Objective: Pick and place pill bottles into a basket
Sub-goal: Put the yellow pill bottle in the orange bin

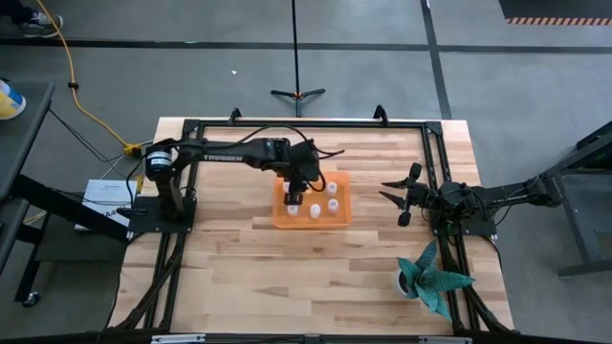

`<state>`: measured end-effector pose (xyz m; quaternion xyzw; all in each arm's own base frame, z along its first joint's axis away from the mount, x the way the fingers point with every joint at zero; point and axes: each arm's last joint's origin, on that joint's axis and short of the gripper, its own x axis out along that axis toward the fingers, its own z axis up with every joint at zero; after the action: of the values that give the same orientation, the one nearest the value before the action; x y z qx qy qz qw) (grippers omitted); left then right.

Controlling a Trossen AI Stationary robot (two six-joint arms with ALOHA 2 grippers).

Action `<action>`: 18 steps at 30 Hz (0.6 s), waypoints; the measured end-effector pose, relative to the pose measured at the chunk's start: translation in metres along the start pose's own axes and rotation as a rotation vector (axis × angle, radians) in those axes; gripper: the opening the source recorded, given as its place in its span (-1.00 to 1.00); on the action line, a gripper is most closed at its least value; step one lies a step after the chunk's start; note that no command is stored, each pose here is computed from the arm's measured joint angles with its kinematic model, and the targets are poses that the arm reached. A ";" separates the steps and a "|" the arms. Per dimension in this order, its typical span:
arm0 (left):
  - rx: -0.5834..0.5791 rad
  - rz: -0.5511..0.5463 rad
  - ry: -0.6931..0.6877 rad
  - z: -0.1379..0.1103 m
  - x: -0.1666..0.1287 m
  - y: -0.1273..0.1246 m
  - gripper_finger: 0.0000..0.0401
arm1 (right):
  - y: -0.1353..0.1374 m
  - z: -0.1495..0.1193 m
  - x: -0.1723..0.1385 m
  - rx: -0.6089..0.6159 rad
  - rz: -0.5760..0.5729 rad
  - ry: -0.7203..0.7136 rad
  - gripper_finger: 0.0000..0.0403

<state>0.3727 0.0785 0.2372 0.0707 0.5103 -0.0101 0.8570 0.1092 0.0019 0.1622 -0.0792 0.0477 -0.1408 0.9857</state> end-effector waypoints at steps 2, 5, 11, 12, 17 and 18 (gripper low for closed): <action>0.000 0.002 -0.004 -0.005 0.007 -0.001 -0.15 | 0.000 0.000 0.000 0.000 0.000 0.000 -0.46; 0.002 0.007 -0.015 -0.012 0.017 -0.004 -0.14 | 0.000 0.000 0.000 0.000 0.000 0.000 -0.46; -0.005 0.005 -0.005 -0.021 0.026 -0.006 -0.23 | 0.000 0.000 0.000 0.000 0.000 0.000 -0.46; -0.006 0.003 0.001 -0.023 0.027 -0.007 -0.23 | 0.000 0.000 0.000 0.000 0.000 0.000 -0.46; -0.009 0.001 0.009 -0.025 0.028 -0.007 -0.16 | 0.000 0.000 0.000 0.000 0.000 0.000 -0.46; -0.010 -0.001 0.014 -0.025 0.028 -0.008 -0.15 | 0.000 0.000 0.000 0.000 0.000 0.000 -0.46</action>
<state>0.3635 0.0759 0.1998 0.0664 0.5166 -0.0075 0.8536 0.1092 0.0019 0.1622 -0.0794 0.0477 -0.1407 0.9857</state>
